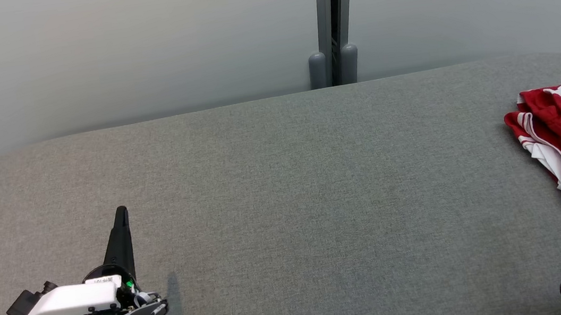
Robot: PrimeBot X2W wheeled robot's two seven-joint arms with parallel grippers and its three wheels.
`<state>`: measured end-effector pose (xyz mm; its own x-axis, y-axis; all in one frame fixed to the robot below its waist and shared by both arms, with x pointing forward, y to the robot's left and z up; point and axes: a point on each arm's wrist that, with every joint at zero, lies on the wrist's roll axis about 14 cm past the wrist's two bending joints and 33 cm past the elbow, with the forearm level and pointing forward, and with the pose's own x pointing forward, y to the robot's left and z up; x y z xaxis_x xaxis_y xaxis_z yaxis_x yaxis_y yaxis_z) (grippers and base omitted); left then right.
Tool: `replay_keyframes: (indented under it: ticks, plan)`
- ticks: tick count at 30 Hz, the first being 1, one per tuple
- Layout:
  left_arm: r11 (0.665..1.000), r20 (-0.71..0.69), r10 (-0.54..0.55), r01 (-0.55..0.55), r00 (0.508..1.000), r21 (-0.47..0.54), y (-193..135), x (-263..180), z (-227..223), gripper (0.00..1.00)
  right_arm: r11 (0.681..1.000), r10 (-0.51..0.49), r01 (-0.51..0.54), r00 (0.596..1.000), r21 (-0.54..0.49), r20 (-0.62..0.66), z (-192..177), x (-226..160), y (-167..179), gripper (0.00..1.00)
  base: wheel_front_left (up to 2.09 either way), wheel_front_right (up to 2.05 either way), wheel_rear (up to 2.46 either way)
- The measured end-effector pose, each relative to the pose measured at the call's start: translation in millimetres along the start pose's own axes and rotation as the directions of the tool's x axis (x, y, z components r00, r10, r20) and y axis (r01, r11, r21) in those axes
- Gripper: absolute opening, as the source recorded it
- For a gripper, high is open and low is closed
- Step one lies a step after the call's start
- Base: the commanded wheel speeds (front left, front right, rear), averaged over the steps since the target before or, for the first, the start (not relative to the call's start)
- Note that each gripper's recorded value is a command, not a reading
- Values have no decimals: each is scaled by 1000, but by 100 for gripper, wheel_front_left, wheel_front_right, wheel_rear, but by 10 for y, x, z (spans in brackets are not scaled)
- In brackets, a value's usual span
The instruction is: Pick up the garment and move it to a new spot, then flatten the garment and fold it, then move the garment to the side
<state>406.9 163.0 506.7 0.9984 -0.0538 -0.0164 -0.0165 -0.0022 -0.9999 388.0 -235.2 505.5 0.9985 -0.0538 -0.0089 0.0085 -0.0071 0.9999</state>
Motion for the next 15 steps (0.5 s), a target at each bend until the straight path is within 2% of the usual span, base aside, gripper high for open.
replay_keyframes:
  ticks: [15]
  plan:
    - [1000, 1, 0, 0, 1000, 0, -1, 0, 2, 0, 1000, 0, 0, 1000, 0, 0, -1, 0, 0, 0, 0, 0, 0]
